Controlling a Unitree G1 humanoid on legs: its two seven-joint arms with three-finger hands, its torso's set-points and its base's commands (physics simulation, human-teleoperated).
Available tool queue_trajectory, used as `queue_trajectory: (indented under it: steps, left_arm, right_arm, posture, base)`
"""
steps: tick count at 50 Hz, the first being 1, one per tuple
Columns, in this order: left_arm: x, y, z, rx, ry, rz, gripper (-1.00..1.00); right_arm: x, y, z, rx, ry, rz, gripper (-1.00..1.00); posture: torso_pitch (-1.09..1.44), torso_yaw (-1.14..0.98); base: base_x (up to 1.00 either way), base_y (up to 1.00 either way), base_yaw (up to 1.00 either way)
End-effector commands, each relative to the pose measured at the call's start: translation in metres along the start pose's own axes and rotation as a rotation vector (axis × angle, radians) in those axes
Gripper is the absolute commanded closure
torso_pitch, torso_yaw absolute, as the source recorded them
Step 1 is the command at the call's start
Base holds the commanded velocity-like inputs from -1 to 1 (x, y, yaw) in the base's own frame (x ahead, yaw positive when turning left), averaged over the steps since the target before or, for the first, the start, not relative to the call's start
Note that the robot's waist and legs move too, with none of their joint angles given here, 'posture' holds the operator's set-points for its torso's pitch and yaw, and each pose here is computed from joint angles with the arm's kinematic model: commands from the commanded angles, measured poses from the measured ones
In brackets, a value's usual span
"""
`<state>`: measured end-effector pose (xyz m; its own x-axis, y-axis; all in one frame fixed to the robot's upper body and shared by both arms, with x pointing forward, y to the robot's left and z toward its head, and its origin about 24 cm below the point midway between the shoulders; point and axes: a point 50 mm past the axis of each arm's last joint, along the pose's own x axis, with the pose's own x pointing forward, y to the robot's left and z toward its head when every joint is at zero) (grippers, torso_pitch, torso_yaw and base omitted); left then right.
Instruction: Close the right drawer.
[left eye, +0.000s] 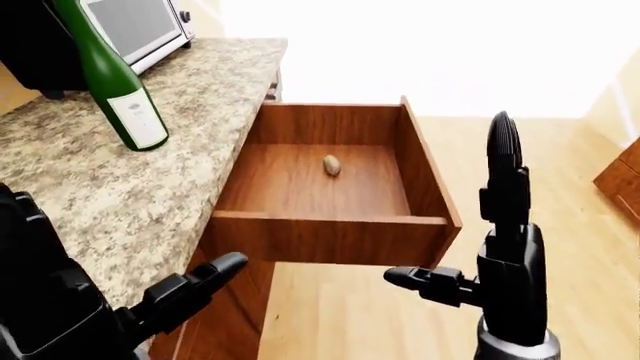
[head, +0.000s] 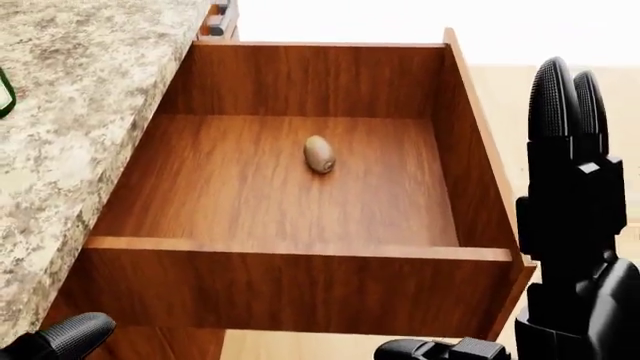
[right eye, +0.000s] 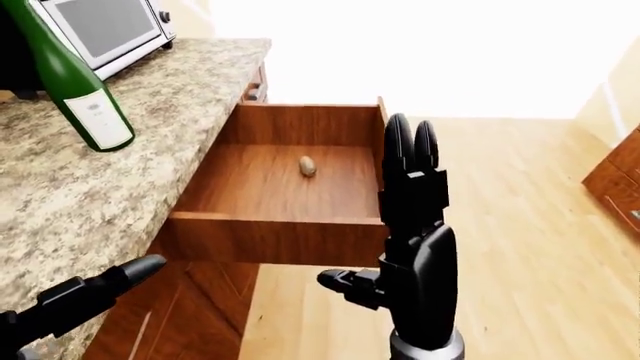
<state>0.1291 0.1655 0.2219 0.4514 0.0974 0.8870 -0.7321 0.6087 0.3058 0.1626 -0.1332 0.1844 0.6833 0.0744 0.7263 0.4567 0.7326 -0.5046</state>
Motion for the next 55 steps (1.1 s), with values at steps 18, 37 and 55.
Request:
queue_trajectory:
  steps: [18,37,55]
  left_arm:
    - [0.003,0.006,0.010,-0.015,-0.059,0.041,-1.00]
    - [0.004,0.005,0.008,-0.017,-0.054,0.040,-1.00]
    - [0.003,0.005,0.009,-0.016,-0.056,0.037,-1.00]
  right_arm:
    - [0.001,-0.010,0.011,0.014,-0.084,-0.057,-1.00]
    - [0.006,-0.018,0.012,0.049,-0.070,-0.093,-1.00]
    - [0.017,-0.042,0.005,0.039,-0.034,-0.144,-1.00]
  posture:
    - [0.00,0.00]
    - [0.00,0.00]
    - [0.00,0.00]
  base:
    - [0.08,0.00,0.00]
    - [0.00,0.00,0.00]
    - [0.00,0.00,0.00]
